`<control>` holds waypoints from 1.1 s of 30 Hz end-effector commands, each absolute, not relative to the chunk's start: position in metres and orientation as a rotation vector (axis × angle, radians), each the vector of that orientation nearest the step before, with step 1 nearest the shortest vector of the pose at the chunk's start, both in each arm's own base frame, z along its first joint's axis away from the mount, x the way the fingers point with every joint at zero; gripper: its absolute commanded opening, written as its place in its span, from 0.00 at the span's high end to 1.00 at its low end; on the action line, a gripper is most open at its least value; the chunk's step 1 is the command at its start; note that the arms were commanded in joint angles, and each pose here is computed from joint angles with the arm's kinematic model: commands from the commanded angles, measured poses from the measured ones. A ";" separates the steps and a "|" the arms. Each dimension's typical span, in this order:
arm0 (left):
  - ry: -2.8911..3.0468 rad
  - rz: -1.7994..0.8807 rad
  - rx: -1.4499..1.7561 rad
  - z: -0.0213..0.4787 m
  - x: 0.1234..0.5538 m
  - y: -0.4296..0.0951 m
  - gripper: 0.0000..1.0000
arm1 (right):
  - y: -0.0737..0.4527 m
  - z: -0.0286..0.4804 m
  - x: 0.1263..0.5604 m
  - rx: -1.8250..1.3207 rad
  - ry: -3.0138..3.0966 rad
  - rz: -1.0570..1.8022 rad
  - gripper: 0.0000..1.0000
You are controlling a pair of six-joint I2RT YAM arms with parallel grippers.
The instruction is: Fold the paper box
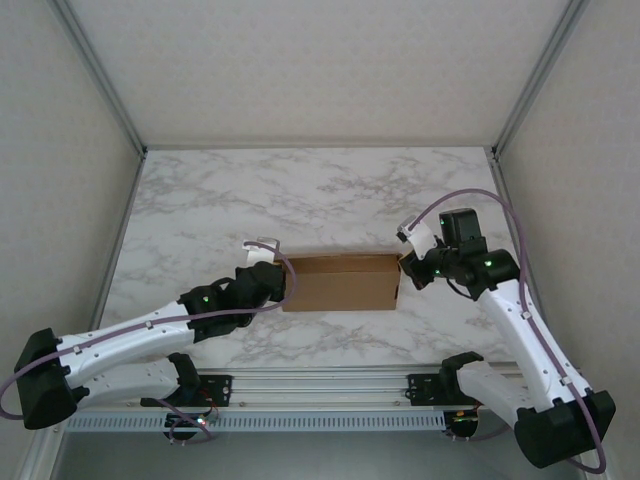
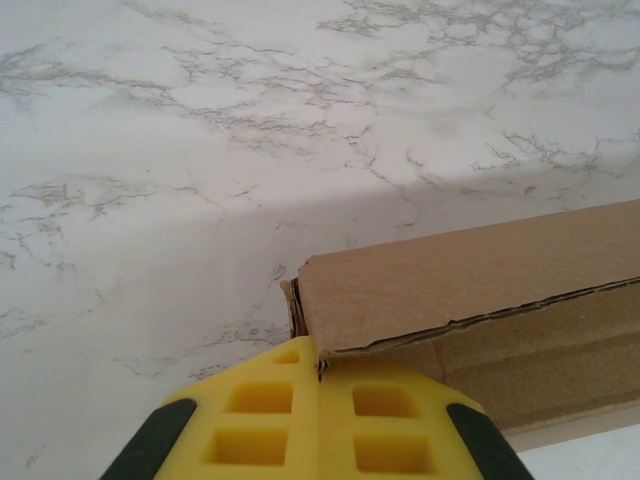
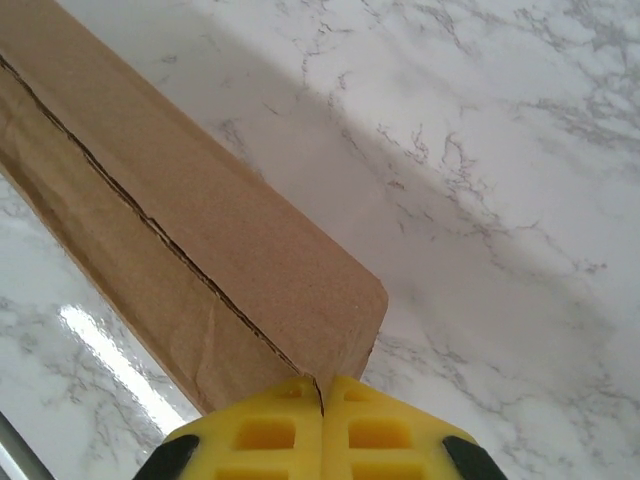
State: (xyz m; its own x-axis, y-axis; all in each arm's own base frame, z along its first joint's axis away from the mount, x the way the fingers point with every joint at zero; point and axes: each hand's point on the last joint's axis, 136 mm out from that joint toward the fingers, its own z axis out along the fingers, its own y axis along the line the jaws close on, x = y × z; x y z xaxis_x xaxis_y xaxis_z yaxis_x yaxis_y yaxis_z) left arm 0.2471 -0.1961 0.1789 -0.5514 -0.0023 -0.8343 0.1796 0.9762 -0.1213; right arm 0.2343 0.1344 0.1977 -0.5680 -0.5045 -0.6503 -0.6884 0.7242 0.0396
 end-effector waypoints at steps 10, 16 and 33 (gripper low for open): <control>2.130 -0.270 0.139 0.196 0.250 -0.207 1.00 | 0.144 0.191 0.250 -0.400 2.630 0.496 1.00; 2.136 -0.265 0.140 0.197 0.251 -0.208 1.00 | 0.143 0.192 0.254 -0.278 2.700 0.479 1.00; 2.073 -0.211 0.134 0.199 0.254 -0.195 1.00 | 0.151 0.211 0.248 -0.198 2.801 0.526 1.00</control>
State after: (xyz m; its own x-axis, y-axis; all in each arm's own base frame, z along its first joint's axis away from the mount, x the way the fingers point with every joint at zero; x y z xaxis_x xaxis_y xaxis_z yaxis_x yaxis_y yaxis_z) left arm 0.2514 -0.1965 0.1876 -0.5364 0.0169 -0.8438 0.1757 0.9801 -0.0921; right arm 0.2579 0.1399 0.2016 -0.9353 -0.0984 -0.3399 -0.1988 0.9408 0.2746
